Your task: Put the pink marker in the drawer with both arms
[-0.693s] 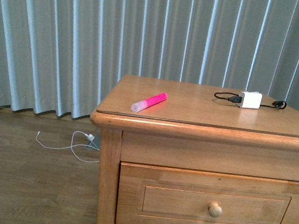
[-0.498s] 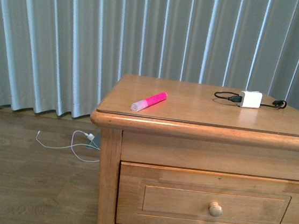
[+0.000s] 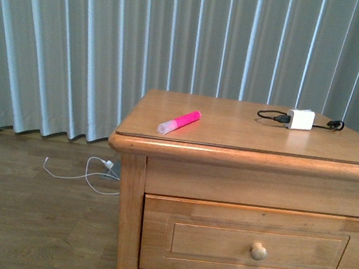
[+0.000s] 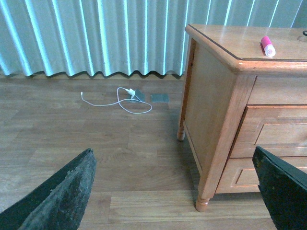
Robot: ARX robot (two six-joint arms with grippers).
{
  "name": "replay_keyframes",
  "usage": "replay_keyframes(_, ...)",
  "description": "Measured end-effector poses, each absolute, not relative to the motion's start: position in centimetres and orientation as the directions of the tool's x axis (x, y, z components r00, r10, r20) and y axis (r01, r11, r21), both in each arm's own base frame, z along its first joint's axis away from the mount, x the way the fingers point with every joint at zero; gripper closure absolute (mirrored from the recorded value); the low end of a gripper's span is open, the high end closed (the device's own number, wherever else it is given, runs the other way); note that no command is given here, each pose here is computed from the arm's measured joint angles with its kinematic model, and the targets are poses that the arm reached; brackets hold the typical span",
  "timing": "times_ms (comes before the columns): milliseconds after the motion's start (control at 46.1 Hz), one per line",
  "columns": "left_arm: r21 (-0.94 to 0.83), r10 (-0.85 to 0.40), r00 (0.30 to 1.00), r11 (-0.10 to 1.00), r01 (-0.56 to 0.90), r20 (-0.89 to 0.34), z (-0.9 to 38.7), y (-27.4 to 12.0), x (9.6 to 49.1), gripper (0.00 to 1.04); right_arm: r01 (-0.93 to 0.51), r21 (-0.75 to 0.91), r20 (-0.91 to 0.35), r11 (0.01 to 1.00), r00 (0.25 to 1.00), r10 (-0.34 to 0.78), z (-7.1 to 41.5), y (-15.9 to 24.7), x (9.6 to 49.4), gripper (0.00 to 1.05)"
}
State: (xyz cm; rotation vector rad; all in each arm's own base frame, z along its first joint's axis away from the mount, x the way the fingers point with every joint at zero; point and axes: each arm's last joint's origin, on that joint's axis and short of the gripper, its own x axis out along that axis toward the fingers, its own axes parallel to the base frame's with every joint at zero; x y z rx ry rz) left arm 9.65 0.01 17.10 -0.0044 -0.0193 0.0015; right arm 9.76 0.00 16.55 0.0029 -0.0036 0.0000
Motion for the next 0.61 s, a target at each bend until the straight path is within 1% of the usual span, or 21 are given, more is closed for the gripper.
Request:
replay_keyframes(260,-0.004,0.002,1.000,1.000,-0.001,0.019,17.1,0.0,9.7,0.06,-0.006,0.005,-0.001,1.000,1.000,0.006,16.5,0.0,9.8,0.09)
replay_keyframes(282,-0.004,0.002,1.000,1.000,-0.001,0.019,17.1,0.0,9.7,0.06,-0.028,0.010,-0.021,1.000,0.999,0.029,16.4,0.0,9.8,0.09)
replay_keyframes(325,-0.004,0.002,1.000,1.000,-0.001,0.019,17.1,0.0,9.7,0.06,-0.100,0.044,-0.102,0.994,0.989,0.104,16.2,0.2,10.1,0.09)
replay_keyframes(347,-0.004,0.001,1.000,1.000,-0.001,0.019,17.1,0.0,9.7,0.06,-0.110,0.055,-0.128,0.992,0.985,0.116,16.1,0.3,10.3,0.09)
replay_keyframes(433,-0.004,0.002,1.000,1.000,-0.001,0.019,17.1,0.0,9.7,0.06,-0.127,0.077,-0.204,0.989,0.969,0.141,15.9,0.8,11.3,0.09)
replay_keyframes(477,-0.004,0.001,1.000,1.000,-0.001,0.019,17.1,0.0,9.7,0.06,-0.148,0.098,-0.226,0.984,0.960,0.167,15.9,1.3,12.0,0.09)
replay_keyframes(607,-0.004,0.001,1.000,1.000,-0.001,0.019,17.1,0.0,9.7,0.06,-0.147,0.110,-0.264,0.983,0.949,0.172,16.9,3.3,15.5,0.09)
